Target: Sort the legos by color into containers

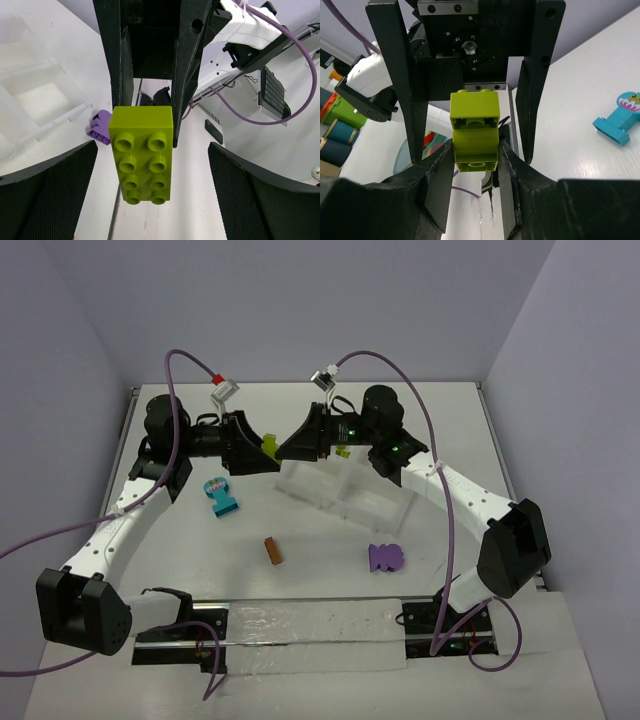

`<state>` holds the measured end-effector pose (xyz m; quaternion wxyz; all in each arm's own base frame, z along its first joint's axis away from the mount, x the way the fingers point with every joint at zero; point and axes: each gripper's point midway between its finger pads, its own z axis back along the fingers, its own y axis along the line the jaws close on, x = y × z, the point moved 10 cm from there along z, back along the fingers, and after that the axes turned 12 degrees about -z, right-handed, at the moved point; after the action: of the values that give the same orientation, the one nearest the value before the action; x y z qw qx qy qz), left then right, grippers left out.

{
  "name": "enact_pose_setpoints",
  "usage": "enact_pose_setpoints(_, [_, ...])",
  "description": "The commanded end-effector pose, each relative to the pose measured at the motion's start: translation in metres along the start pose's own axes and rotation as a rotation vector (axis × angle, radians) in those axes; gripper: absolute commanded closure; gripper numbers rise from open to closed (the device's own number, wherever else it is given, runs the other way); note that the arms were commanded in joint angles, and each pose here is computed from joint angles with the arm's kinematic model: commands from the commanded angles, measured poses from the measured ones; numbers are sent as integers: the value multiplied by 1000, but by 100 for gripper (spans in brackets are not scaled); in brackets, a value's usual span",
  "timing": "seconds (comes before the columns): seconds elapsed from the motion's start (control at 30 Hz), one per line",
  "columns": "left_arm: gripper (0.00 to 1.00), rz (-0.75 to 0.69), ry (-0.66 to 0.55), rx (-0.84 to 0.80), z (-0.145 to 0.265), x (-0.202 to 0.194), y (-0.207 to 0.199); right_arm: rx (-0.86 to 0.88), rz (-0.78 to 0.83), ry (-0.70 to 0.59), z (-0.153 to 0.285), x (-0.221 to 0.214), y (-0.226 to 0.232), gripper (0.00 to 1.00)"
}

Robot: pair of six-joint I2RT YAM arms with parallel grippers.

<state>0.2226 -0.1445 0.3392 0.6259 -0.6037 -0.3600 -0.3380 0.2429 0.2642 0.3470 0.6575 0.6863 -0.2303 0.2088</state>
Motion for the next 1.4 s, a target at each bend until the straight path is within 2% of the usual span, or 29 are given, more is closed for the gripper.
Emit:
enact_pose_setpoints(0.0, [1, -59, -12, 22, 2, 9, -8, 11, 70, -39, 15, 4, 15, 100])
enact_pose_setpoints(0.2, [1, -62, -34, 55, 10, 6, -10, 3, 63, -37, 17, 3, 11, 100])
enact_pose_setpoints(0.37, [14, -51, -46, 63, 15, 7, -11, 10, 63, -32, 17, 1, 9, 100])
enact_pose_setpoints(0.5, [42, -58, -47, 63, 16, 6, -12, 15, 54, -20, 17, 1, 8, 100])
enact_pose_setpoints(0.57, [65, -60, -49, 57, 16, 6, -11, 8, 55, -14, 17, 0, 7, 100])
enact_pose_setpoints(0.63, [81, -59, -48, 51, 15, 5, -11, 2, 53, -13, 17, 0, 7, 100])
enact_pose_setpoints(0.67, [97, -56, -43, 43, 15, 5, -10, -1, 52, -12, 18, -1, 6, 100])
enact_pose_setpoints(0.7, [100, -50, -38, 40, 15, 4, -8, -5, 50, -13, 18, -2, 6, 100])
enact_pose_setpoints(1.27, [100, -40, -116, 102, 27, 4, -6, -102, 40, -64, 51, -4, -9, 100])
enact_pose_setpoints(1.37, [100, -33, -127, 120, 27, 5, -5, -216, 24, -112, 57, 1, -20, 100])
